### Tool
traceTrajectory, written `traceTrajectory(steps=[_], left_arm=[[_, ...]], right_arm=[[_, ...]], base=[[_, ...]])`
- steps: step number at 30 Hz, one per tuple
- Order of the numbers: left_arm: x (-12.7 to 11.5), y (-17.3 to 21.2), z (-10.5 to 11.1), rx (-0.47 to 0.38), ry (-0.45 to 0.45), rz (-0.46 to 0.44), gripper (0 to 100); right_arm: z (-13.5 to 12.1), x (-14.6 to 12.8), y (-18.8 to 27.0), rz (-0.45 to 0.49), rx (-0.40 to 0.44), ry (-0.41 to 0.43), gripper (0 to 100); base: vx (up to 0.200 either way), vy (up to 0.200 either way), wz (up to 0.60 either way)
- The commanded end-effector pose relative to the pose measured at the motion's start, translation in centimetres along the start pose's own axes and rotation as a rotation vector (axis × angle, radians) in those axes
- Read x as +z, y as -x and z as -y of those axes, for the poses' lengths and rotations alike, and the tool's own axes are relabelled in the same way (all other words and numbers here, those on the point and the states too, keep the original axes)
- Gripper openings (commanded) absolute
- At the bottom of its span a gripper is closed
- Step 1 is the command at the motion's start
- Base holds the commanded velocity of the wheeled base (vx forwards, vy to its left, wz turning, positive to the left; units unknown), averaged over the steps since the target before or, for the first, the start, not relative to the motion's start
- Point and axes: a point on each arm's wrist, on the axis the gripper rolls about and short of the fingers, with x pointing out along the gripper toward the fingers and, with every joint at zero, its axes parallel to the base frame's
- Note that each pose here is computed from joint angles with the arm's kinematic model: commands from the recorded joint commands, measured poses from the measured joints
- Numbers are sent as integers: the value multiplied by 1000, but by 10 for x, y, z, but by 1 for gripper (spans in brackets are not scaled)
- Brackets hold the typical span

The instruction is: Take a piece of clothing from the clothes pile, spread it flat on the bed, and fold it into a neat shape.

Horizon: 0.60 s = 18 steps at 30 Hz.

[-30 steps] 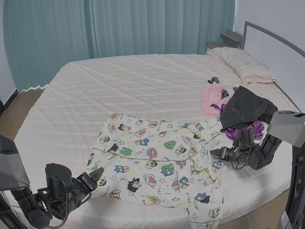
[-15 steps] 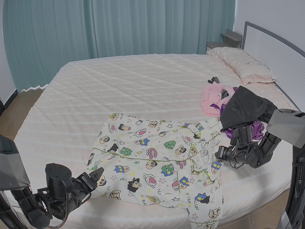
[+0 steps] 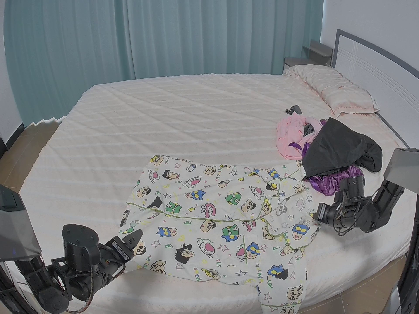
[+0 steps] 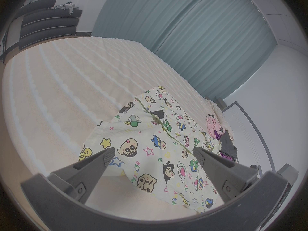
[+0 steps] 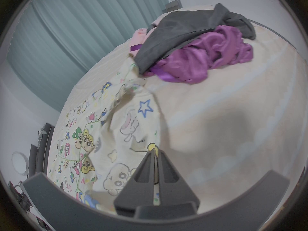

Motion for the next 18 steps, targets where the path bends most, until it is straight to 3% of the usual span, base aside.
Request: traceTrajectory(steps=[1,11,18], left_arm=[[-2,2,-3,13,-7,-10,100],[-2,2,-3,14,-7,-11,100],[-3,1,-4,22,-10,-15,100]], right_arm=[[25,6,17,21,-50,-42,0],[57,10,22,29,-120,-79,0],[58,9,26,10,-78,-88,0]], base=[[0,0,0],[0,0,0],[0,0,0]])
